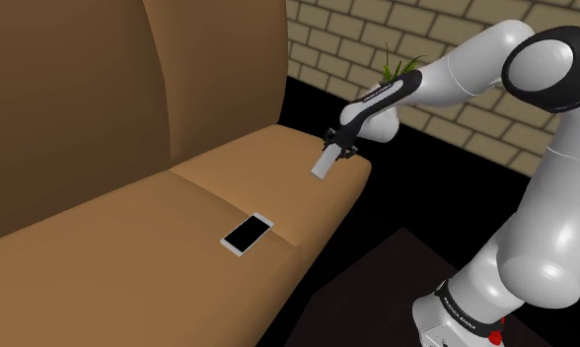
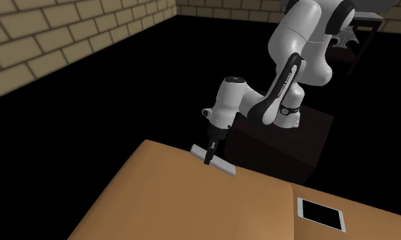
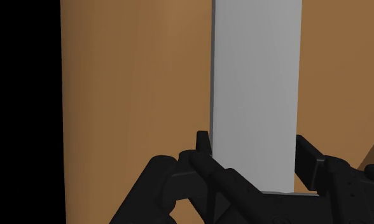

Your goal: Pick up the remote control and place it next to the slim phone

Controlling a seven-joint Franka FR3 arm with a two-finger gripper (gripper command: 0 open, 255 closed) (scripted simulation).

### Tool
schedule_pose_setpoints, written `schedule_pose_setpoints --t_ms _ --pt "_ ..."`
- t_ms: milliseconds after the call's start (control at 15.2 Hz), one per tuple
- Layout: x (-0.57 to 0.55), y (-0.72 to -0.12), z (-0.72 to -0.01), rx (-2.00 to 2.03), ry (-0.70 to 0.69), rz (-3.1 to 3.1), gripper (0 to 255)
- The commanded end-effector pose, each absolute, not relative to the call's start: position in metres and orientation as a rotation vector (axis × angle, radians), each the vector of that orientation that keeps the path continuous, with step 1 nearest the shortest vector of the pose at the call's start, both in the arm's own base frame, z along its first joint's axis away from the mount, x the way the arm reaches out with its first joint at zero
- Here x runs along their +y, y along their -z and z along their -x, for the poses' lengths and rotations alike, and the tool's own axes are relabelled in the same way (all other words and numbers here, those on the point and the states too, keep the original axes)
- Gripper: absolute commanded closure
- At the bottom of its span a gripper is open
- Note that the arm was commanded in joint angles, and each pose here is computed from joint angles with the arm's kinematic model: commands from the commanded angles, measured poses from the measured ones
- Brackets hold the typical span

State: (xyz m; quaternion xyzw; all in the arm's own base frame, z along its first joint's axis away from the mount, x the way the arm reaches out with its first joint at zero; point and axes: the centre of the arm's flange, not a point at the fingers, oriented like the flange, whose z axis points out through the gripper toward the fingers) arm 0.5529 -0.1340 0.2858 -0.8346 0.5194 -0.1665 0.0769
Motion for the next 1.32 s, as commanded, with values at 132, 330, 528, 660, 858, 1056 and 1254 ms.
schedule_pose_setpoints --t_ms 132,330,528,660,858,1056,1254 --pt "-0.078 -0.287 -0.559 1.559 0.500 2.499 255" --pt "-0.038 -0.288 -0.561 1.559 0.500 2.499 255" --pt "0.001 -0.290 -0.563 1.559 0.500 2.499 255" --pt "0.028 -0.291 -0.565 1.559 0.500 2.499 255" --pt "0.067 -0.293 -0.567 1.559 0.500 2.499 255" --pt "0.107 -0.294 -0.569 1.559 0.500 2.499 255" --pt "0.146 -0.296 -0.571 1.559 0.500 2.499 255"
